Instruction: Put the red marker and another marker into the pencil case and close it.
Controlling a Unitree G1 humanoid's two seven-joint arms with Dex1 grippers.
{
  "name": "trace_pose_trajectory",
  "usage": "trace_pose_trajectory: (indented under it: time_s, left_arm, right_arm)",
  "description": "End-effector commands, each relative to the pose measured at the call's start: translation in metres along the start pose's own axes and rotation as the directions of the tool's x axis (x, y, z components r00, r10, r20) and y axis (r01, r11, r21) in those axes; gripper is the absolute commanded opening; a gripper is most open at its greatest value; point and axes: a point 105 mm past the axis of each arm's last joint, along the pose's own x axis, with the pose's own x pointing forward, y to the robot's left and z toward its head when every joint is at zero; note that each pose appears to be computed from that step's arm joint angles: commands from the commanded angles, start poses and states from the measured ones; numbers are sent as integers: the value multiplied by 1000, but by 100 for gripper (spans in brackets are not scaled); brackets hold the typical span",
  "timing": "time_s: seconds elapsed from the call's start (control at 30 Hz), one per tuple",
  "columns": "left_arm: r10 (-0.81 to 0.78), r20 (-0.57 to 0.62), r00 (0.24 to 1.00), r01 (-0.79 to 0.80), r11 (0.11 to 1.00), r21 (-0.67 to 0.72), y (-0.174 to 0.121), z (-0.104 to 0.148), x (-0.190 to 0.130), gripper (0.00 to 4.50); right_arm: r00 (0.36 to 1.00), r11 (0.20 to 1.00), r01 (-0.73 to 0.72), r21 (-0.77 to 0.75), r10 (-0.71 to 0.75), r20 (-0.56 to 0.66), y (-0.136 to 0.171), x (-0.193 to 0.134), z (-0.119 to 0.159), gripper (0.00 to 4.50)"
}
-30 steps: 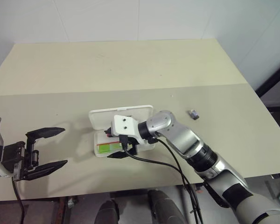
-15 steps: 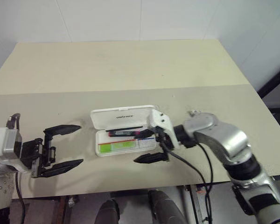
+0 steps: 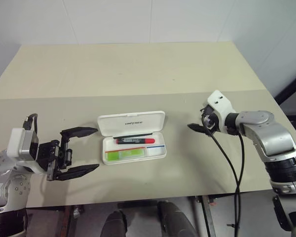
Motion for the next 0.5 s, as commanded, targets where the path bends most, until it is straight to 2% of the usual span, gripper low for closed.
trace_pose_trajectory:
  time_s: [0.03,0.27,0.5]
  left_arm:
    - [-13,-1,1000,13,999,33,2,3,1,450]
    - [-11,-8,1000,11,999,36,1,3,-1,450]
    - [-6,-11,1000,6,999,34,0,3,-1,450]
  right_arm:
    - [991,993,119,12,-119,57,-20,-5,5,448]
    - [989,989,143,36,-144,28,-24,-11,-9,448]
    - [991,984,134,117,-129,-45,-26,-9,-38,448]
